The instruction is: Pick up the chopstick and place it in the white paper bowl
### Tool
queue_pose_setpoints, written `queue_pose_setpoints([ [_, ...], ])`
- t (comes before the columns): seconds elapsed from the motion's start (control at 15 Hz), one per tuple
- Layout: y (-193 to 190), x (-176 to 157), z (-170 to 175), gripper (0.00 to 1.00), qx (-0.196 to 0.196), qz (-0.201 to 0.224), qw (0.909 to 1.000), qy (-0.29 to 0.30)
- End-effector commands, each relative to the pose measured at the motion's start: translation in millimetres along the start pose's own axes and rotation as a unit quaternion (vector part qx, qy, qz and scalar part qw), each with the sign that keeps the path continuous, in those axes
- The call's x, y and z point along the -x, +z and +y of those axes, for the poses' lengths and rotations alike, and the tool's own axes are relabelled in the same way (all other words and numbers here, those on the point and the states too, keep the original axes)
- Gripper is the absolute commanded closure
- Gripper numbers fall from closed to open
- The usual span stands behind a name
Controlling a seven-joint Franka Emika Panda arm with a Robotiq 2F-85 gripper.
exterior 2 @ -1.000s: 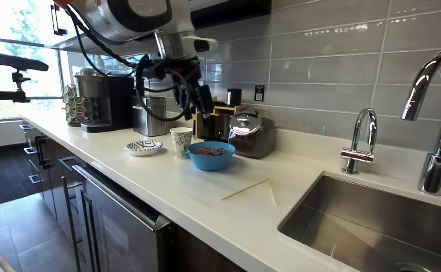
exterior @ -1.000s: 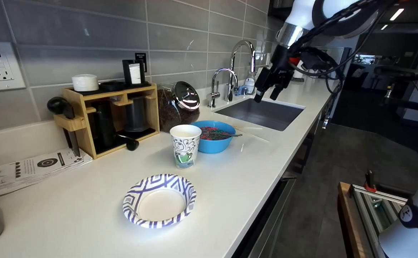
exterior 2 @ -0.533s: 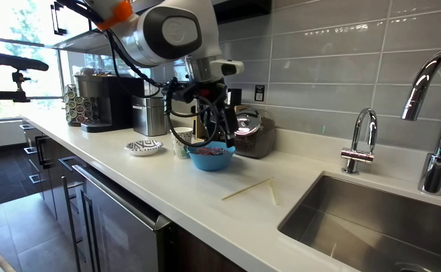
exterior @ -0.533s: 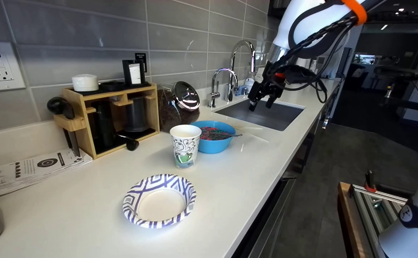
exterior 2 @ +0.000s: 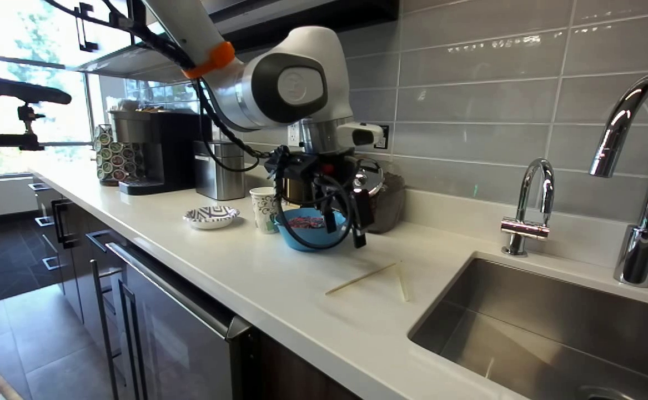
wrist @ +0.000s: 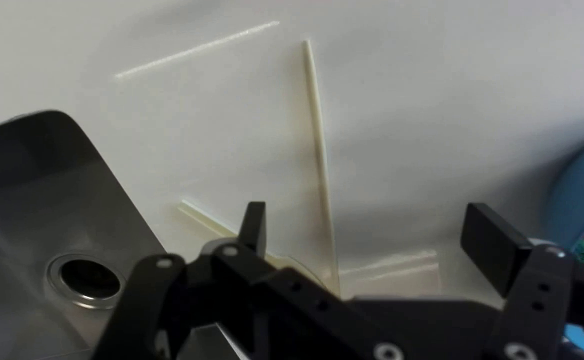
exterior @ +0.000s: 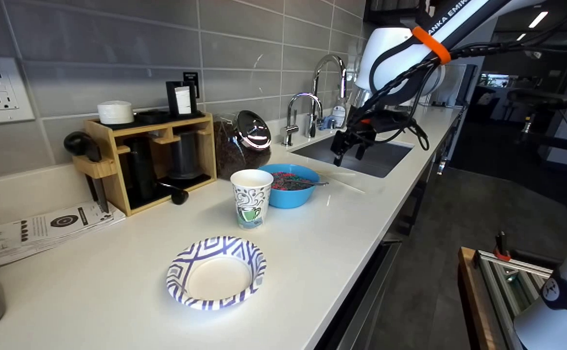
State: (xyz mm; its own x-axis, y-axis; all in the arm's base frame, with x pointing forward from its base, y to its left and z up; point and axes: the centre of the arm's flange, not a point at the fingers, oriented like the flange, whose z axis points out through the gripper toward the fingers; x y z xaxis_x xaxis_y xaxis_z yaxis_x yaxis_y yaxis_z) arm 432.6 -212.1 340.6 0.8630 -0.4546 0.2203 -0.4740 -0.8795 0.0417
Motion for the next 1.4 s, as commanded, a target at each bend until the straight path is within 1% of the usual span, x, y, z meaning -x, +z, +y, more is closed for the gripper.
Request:
queue_pose_setpoints([
  [0.0,26.0,-12.4,6.6,0.04,0.009,-0.004,0.9999,0.007],
  [0.07,31.6,-12.5,8.8,0.08,0.008,-0.005,0.9999,0.010],
  [0.13,37.4,-12.8,10.9,0.17,0.009,-0.004,0.9999,0.012],
  [0.2,43.8,-12.8,12.4,0.19,0.011,-0.002,0.9998,0.014],
  [0.27,49.2,-13.3,13.1,0.25,0.011,0.001,0.9998,0.017],
  [0.33,55.9,-12.9,13.8,0.27,0.013,0.004,0.9998,0.017],
  [0.4,60.9,-12.8,14.0,0.36,0.011,0.004,0.9998,0.018],
  [0.47,66.3,-11.6,13.4,0.40,0.008,0.006,0.9998,0.015],
  [0.53,70.8,-10.9,12.3,0.52,0.007,0.006,0.9998,0.015],
  [0.6,74.5,-9.5,10.2,0.60,0.007,0.006,0.9999,0.010],
  [0.67,77.7,-8.9,8.1,0.61,0.007,0.007,0.9999,0.008],
  [0.8,82.5,-7.4,3.5,0.67,0.009,0.007,0.9999,0.000],
  [0.87,83.1,-7.5,1.2,0.65,0.009,0.008,0.9999,-0.003],
  [1.0,82.3,-7.2,-0.6,0.69,0.009,0.008,0.9999,-0.005],
  [1.13,79.4,-7.0,-1.6,0.93,0.008,0.007,0.9999,-0.006],
  [1.2,76.5,-7.3,-3.2,0.99,0.007,0.006,0.9999,-0.007],
  [1.33,69.1,-6.8,-8.6,1.00,0.003,0.005,0.9999,-0.011],
])
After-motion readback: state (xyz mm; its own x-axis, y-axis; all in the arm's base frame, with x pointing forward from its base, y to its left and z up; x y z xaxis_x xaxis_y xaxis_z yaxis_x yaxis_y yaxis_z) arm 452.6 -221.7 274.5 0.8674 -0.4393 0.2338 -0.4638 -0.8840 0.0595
